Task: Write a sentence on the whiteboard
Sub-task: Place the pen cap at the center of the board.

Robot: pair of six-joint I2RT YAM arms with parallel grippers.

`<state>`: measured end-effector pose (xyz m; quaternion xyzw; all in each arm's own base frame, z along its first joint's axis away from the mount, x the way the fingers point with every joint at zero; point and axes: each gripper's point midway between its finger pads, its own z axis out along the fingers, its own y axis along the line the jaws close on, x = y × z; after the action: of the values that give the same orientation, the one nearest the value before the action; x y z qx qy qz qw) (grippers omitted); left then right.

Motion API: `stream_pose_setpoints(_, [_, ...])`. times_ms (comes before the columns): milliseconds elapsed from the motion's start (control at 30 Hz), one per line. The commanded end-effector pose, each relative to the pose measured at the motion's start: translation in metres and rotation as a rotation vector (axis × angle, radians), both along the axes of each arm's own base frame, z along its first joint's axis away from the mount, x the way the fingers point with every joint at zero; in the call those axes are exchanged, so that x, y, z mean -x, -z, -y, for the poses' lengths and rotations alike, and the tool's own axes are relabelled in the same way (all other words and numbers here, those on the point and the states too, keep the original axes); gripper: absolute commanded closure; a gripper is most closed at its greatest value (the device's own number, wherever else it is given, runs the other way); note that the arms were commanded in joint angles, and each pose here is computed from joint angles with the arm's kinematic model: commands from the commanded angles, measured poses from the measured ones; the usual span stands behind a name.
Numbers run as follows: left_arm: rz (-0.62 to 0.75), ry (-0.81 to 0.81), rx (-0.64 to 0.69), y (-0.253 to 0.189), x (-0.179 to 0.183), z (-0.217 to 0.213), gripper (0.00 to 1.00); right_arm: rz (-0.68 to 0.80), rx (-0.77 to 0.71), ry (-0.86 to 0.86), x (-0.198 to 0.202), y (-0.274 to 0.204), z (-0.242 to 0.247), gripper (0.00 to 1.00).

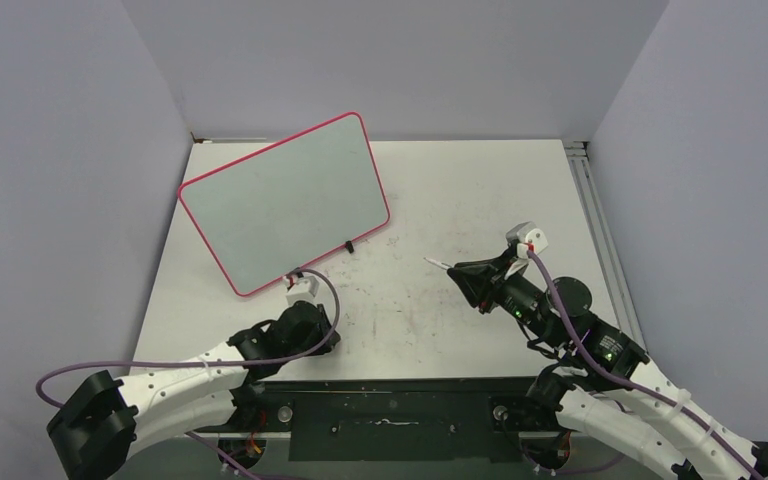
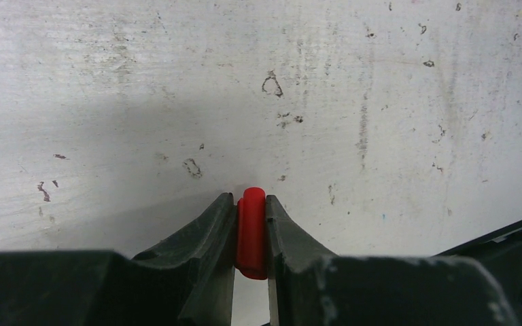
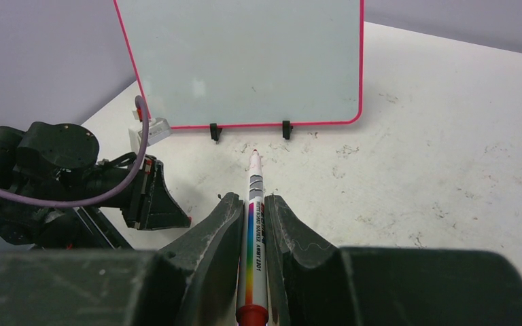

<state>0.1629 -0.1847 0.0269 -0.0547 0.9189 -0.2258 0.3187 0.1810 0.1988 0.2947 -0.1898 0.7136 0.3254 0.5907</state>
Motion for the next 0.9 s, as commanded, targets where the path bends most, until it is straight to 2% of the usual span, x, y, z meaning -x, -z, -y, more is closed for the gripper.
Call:
stream_pose_setpoints(0, [0.001,-0.042,-0.01,0.003,-0.003,-0.004,0.8,0.02,-0.04,0.018,-0.006,-0.012,-0.003,0.95])
stream_pose_setpoints(333, [-0.02,-0.099,-0.076,0.009,-0.001,-0.021,0.67,0.007,-0.043,0.015,-0.007,-0.01,-0.005,0.95])
stream_pose_setpoints(467, [0.031,-0.151,-0.131,-0.008,-0.012,-0.034,0.49,0.003,-0.044,0.018,-0.007,-0.011,-0.005,0.95])
stream_pose_setpoints(567, [0.091,-0.216,-0.192,-0.03,-0.026,-0.047,0.4,0.005,-0.051,0.016,-0.007,-0.012,-0.005,0.95])
stream_pose_setpoints(867, [0.149,-0.421,-0.267,-0.05,-0.079,-0.082,0.38,0.009,-0.071,0.016,-0.007,-0.016,-0.006,0.95])
